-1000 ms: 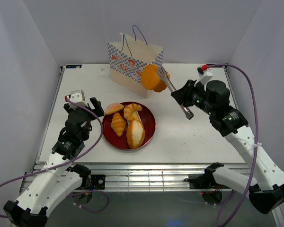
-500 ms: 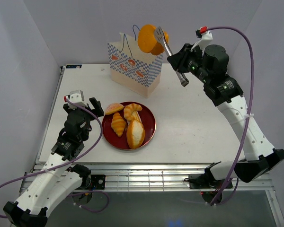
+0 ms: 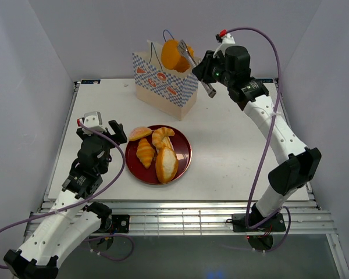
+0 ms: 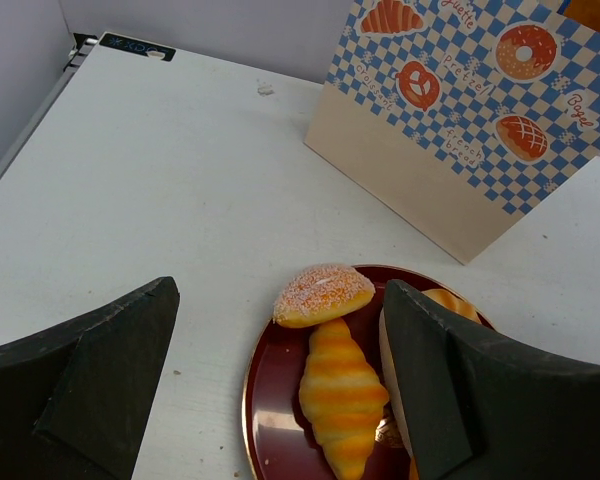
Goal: Place the fake bread into the paper bag
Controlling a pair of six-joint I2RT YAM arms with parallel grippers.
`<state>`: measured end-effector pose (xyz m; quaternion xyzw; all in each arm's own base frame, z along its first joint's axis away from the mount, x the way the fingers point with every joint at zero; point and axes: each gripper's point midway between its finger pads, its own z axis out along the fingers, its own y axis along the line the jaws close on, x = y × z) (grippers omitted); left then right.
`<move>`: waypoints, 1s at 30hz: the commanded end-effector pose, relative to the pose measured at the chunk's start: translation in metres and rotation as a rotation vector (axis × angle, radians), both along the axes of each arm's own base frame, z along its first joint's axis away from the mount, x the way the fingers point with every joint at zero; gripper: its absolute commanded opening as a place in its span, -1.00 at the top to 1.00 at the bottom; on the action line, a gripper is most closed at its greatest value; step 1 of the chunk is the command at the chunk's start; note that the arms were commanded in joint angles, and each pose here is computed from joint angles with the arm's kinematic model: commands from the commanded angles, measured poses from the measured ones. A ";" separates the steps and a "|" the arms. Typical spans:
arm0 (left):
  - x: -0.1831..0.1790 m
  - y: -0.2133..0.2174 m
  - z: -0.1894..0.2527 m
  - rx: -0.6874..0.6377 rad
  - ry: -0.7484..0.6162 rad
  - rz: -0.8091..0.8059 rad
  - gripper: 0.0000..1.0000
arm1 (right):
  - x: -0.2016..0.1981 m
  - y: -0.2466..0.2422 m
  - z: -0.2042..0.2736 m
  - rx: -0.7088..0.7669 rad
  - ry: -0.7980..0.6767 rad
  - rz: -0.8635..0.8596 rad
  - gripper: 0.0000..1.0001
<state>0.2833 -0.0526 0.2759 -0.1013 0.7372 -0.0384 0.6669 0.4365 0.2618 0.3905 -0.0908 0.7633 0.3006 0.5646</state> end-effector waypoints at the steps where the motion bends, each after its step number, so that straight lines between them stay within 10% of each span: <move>1: -0.004 0.000 0.011 -0.012 -0.026 -0.010 -0.87 | 0.010 0.003 0.054 0.045 -0.168 0.014 0.85; 7: -0.004 -0.001 0.012 -0.015 -0.028 -0.014 -0.87 | 0.020 0.007 0.050 0.051 -0.157 0.022 0.84; 19: -0.004 -0.001 0.012 -0.013 -0.028 -0.016 -0.87 | 0.022 0.005 0.040 0.053 -0.128 0.029 0.08; 30: -0.004 -0.001 0.012 -0.014 -0.029 -0.016 -0.87 | 0.004 0.006 0.052 0.072 -0.129 0.087 0.09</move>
